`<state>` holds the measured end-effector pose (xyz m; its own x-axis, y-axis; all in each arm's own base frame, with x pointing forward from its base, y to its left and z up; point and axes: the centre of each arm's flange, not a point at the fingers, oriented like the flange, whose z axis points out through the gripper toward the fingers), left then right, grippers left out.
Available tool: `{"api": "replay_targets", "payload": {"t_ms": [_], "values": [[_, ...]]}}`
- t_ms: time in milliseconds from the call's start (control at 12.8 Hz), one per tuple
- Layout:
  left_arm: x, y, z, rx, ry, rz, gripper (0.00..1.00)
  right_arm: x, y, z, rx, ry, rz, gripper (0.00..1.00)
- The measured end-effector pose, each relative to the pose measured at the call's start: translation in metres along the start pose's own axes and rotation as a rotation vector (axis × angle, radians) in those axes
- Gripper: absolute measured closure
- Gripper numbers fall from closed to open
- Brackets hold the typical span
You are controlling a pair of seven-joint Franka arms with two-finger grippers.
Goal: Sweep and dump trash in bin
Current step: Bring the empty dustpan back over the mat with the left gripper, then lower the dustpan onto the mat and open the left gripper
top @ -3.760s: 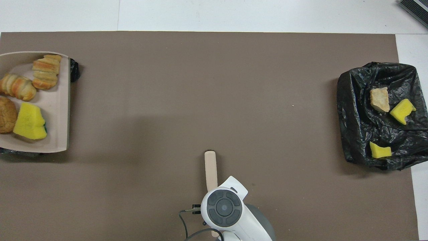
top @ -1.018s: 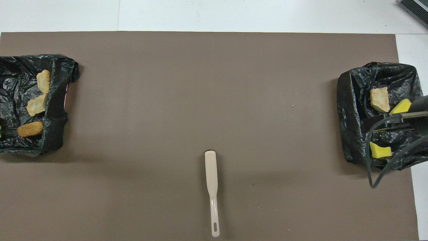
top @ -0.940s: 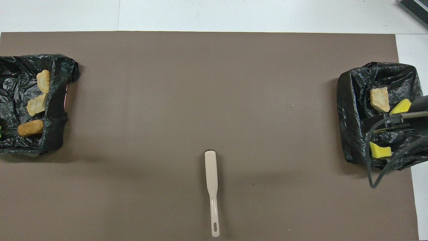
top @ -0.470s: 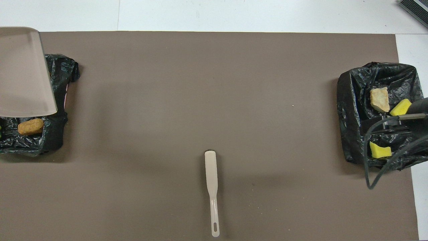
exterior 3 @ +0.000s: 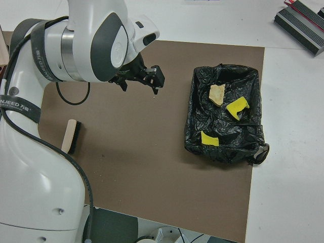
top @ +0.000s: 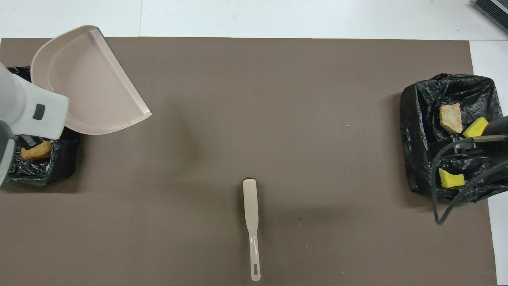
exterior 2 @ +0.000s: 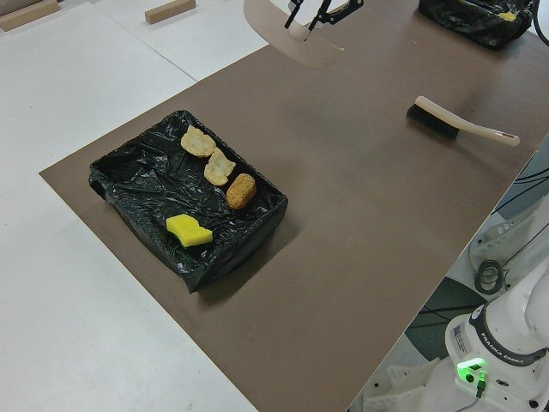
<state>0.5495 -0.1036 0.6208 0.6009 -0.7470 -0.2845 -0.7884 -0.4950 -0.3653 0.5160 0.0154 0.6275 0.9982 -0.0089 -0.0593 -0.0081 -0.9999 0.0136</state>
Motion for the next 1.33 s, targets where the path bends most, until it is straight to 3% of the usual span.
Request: {"api": "replay_targets", "payload": {"t_ms": [235, 705, 940, 1175, 1332], "values": [[0.040, 0.035, 0.000, -0.086, 0.090, -0.275, 0.69, 0.000, 0.000, 0.000, 0.000, 0.000, 0.000, 0.00], [0.104, 0.068, 0.024, -0.394, 0.212, -0.575, 0.69, 0.000, 0.003, 0.000, 0.001, 0.000, 0.006, 0.00], [0.154, 0.104, 0.041, -0.458, 0.190, -0.680, 0.69, 0.000, 0.004, 0.000, 0.001, 0.000, 0.007, 0.00], [0.227, 0.167, 0.064, -0.497, 0.150, -0.772, 0.69, 0.000, 0.004, 0.000, 0.001, 0.000, 0.007, 0.00], [0.254, 0.190, 0.072, -0.510, 0.148, -0.788, 0.69, 0.000, 0.004, 0.000, 0.001, 0.000, 0.008, 0.00]]}}
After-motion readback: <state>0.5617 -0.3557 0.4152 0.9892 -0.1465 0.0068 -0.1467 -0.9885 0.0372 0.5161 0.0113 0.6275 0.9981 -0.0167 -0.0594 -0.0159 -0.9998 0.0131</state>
